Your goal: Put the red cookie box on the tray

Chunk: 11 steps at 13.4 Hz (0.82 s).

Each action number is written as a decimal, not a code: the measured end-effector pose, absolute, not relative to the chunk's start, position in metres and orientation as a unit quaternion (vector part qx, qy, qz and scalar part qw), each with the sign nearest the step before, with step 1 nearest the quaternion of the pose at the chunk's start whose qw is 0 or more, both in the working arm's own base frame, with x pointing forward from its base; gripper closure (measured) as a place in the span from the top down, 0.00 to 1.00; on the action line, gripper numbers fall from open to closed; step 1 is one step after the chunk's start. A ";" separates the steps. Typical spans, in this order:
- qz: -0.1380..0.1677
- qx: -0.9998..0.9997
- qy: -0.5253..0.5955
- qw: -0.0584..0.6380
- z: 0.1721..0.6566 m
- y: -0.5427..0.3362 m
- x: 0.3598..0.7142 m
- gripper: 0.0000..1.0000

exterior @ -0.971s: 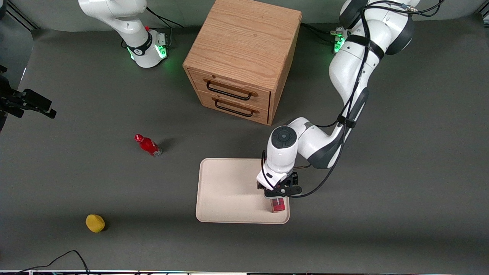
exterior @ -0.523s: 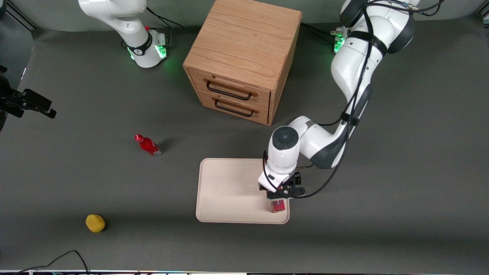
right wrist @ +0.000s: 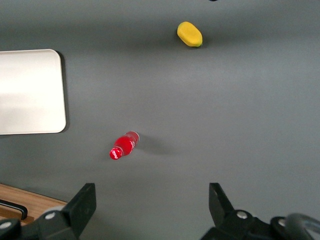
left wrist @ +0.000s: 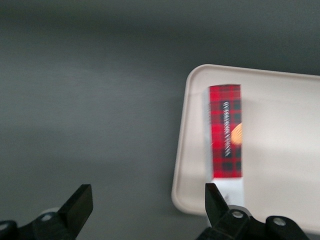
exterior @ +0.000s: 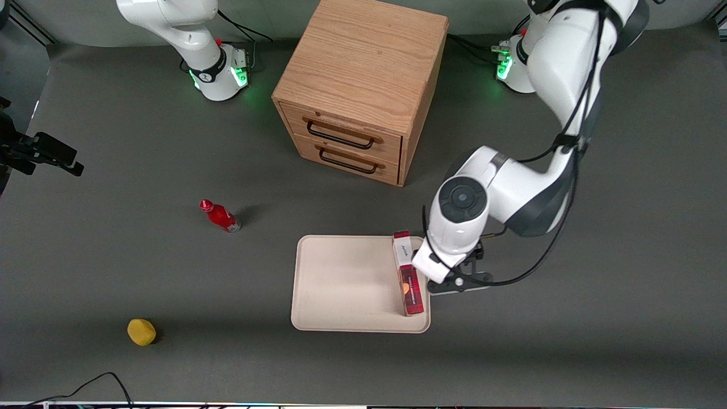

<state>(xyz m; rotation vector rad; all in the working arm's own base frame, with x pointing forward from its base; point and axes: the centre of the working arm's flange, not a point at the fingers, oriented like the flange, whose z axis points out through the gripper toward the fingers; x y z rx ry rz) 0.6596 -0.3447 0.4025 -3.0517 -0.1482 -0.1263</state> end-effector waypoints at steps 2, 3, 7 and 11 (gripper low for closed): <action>-0.021 -0.998 -0.040 0.033 0.448 -0.322 0.653 1.00; -0.012 -0.999 -0.035 0.032 0.465 -0.308 0.650 1.00; 0.009 -0.999 -0.011 0.046 0.524 -0.231 0.648 1.00; 0.011 -0.998 -0.027 0.058 0.573 -0.169 0.638 1.00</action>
